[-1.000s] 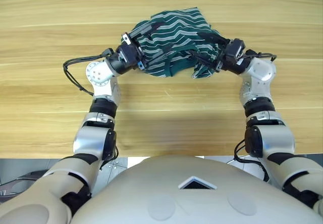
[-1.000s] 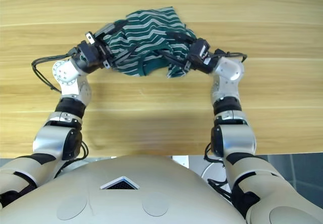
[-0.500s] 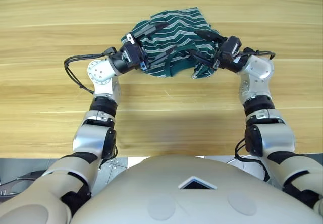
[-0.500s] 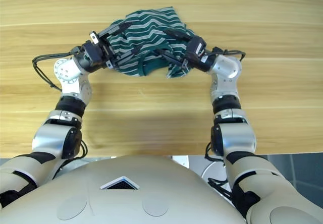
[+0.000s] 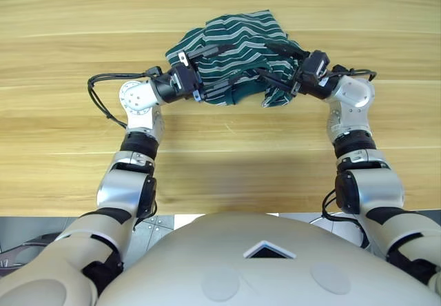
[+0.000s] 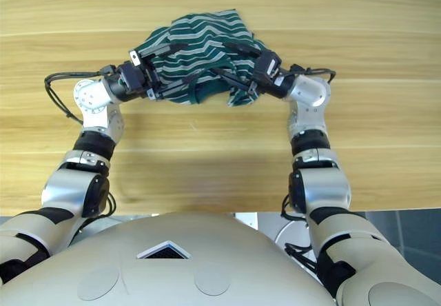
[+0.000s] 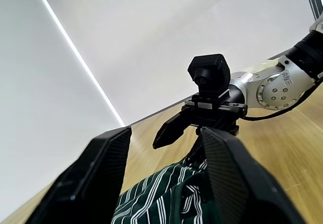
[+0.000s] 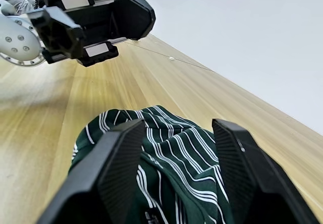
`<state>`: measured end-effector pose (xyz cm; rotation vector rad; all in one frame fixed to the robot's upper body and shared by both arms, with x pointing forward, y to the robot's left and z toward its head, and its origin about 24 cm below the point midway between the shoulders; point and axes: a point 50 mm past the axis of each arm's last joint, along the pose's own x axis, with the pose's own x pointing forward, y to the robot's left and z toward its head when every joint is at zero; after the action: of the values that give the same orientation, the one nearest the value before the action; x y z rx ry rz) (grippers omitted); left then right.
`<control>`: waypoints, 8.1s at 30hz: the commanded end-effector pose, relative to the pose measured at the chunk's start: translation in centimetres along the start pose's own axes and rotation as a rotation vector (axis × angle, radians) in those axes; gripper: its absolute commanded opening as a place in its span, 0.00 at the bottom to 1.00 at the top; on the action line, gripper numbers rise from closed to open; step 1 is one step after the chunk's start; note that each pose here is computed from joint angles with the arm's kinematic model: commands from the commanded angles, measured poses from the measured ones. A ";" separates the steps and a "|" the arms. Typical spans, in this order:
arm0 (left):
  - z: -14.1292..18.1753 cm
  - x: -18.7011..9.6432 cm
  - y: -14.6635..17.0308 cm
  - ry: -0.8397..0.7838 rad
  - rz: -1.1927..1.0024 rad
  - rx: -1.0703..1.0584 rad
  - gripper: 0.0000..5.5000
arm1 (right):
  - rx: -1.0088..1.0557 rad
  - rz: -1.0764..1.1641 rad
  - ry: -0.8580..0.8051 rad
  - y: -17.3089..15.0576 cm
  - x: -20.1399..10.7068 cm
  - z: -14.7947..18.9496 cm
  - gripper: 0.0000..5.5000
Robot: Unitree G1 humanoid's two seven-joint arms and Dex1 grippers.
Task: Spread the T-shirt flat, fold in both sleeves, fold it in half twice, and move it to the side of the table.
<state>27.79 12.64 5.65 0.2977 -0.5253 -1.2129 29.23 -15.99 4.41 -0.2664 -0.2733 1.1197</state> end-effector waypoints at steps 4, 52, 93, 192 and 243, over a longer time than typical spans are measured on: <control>-0.4 -1.1 -0.6 0.081 -0.100 0.017 0.47 | -0.058 0.058 0.067 0.2 -0.6 -0.2 0.45; -3.2 -4.6 -2.4 0.586 -0.405 0.428 0.28 | -0.188 0.186 0.522 2.5 -7.2 -3.5 0.46; 3.0 -3.1 3.7 0.213 -0.009 0.439 0.00 | -0.276 0.011 0.170 -2.3 -8.1 3.8 0.01; 4.3 -10.4 -4.9 0.541 -0.714 0.136 0.35 | -0.096 0.634 0.621 7.5 -13.2 1.8 0.09; -0.3 -12.6 0.9 0.851 -0.571 0.366 0.01 | -0.351 0.279 0.806 0.7 -14.6 1.2 0.00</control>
<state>26.04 24.34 3.36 1.2381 0.0562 -1.3281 22.79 -28.16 3.90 -1.0554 0.2709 1.1373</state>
